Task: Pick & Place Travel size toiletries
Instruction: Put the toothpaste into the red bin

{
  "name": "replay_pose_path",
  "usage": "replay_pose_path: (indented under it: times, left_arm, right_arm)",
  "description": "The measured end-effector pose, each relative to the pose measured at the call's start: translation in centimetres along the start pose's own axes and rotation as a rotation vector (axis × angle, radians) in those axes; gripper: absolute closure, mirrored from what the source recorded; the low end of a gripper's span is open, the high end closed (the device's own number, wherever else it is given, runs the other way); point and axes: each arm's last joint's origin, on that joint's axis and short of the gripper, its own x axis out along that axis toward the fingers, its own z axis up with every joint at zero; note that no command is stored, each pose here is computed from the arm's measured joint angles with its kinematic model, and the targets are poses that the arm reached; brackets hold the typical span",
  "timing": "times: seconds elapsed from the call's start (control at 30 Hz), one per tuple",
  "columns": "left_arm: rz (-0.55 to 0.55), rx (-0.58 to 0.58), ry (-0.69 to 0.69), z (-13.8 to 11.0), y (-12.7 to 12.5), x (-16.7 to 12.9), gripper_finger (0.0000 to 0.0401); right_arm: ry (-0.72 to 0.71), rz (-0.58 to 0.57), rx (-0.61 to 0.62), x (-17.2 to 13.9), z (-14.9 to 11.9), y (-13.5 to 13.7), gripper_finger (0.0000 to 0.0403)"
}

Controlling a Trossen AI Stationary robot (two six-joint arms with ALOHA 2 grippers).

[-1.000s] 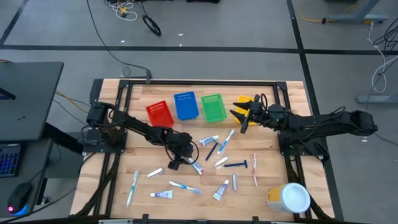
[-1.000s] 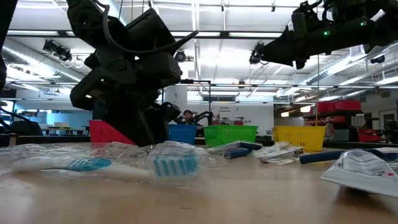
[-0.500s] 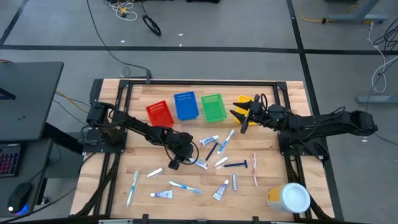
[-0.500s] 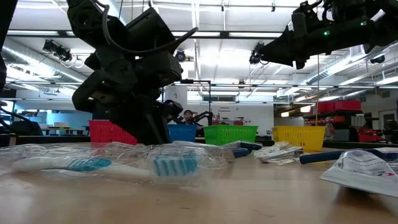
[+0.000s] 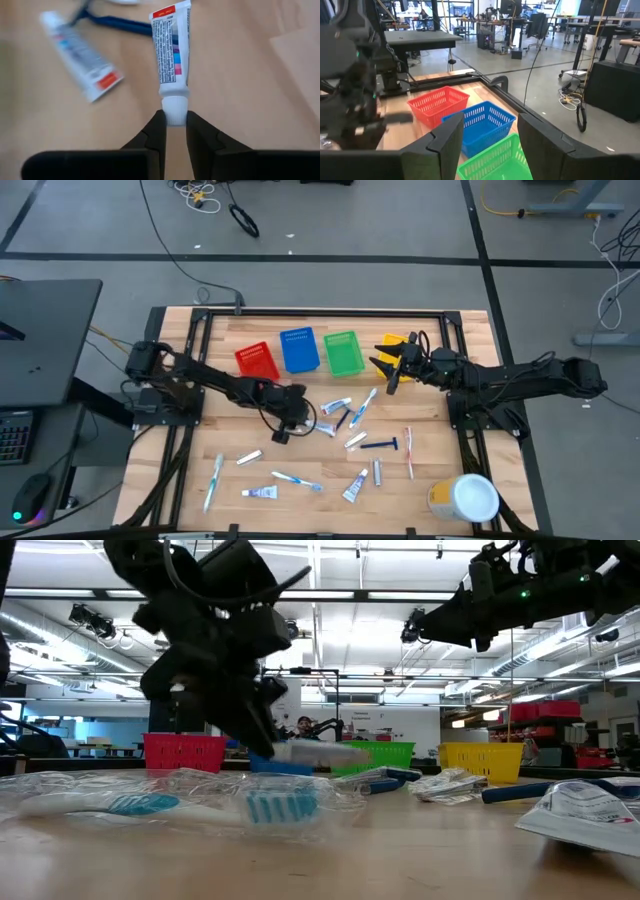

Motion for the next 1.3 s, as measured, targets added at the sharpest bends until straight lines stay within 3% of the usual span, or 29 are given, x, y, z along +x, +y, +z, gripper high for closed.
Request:
replay_pose_path:
  times: [0.3, 0.57, 0.8, 0.97, 1.3]
  left_arm:
    - [0.288, -0.133, 0.102, -0.5, 2.9, -7.8, 0.0346]
    - [0.473, -0.328, 0.295, -3.4, 4.5, -12.5, 0.0346]
    - [0.548, -0.563, 0.443, -5.5, 5.0, -13.2, 0.0345]
    - [0.657, -0.714, 0.408, -5.6, 5.1, -13.3, 0.0345]
    - [0.717, -1.054, 0.382, -7.0, 4.7, -12.2, 0.0345]
  right_arm:
    - [0.012, 0.0, -0.003, 0.0, -0.1, 0.0, 0.0206]
    - [0.027, -0.001, -0.002, 0.0, -0.3, 0.0, 0.0206]
    - [0.038, -0.001, 0.019, 0.0, -0.4, 0.0, 0.0206]
    - [0.046, -0.001, 0.017, 0.0, -0.5, 0.0, 0.0206]
    - [0.049, -0.002, 0.061, 0.0, -0.5, 0.0, 0.0206]
